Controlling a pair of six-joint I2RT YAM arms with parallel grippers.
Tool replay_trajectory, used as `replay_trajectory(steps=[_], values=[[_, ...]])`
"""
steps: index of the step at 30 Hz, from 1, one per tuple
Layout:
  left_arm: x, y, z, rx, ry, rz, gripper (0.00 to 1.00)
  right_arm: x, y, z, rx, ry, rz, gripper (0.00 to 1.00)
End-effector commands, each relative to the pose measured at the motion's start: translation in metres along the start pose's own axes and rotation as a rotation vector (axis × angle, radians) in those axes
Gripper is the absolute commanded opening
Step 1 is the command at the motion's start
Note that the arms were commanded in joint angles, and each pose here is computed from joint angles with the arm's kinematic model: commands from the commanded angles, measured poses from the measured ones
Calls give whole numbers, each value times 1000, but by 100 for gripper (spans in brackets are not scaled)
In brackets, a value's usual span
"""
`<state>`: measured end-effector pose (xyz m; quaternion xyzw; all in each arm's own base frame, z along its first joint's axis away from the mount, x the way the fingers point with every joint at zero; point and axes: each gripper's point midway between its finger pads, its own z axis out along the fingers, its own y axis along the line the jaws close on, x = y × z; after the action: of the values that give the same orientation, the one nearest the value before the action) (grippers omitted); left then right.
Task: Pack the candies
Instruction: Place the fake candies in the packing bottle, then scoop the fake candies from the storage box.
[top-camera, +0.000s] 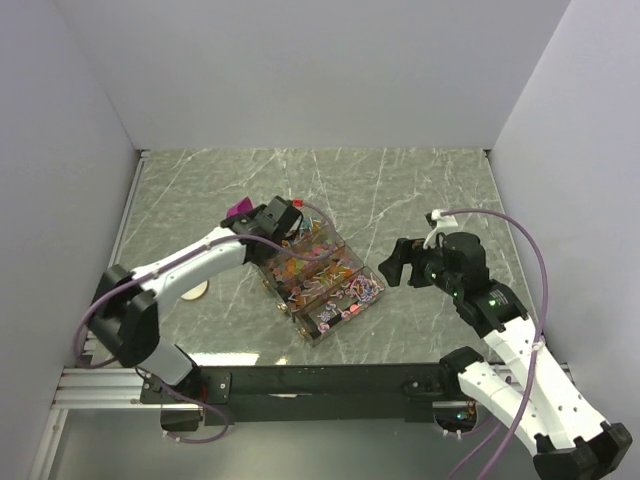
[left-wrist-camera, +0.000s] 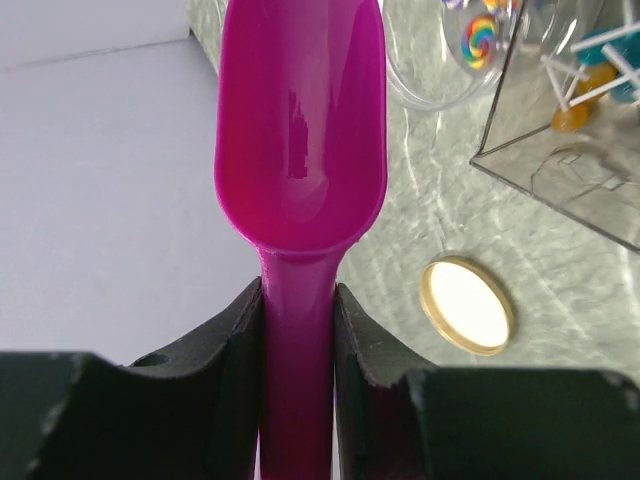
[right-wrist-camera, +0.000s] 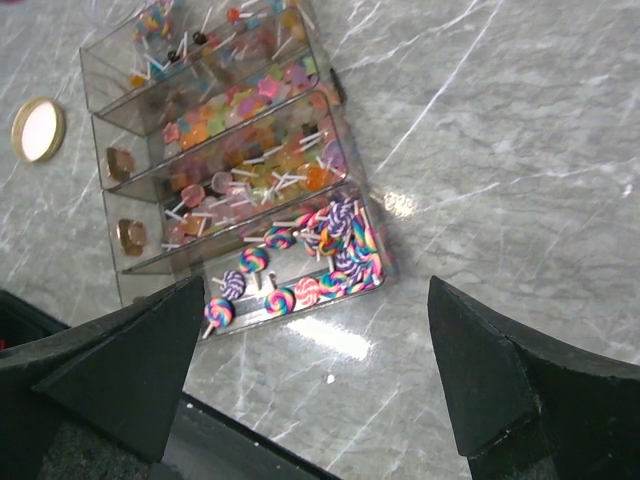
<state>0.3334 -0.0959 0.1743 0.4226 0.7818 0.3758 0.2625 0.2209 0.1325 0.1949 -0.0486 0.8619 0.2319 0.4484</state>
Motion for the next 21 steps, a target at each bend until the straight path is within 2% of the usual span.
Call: replay_trajectory(steps=[1, 4, 8, 9, 15, 21], values=[[-4, 19, -24, 23, -107, -182, 1, -19, 19, -5, -67, -32, 4, 98], [-9, 22, -42, 80, -209, -306, 1, -23, 30, -3, -113, -11, 29, 96], [-23, 17, -72, 230, -368, -438, 1, -34, 49, 1, -191, 5, 71, 92], [-31, 11, -86, 307, -439, -481, 1, -36, 57, 1, -229, 12, 80, 91], [-58, -22, -145, 633, -721, -560, 1, -59, 96, 13, -402, 51, 164, 85], [-58, -52, -164, 784, -809, -551, 1, -69, 125, 28, -544, 111, 285, 83]])
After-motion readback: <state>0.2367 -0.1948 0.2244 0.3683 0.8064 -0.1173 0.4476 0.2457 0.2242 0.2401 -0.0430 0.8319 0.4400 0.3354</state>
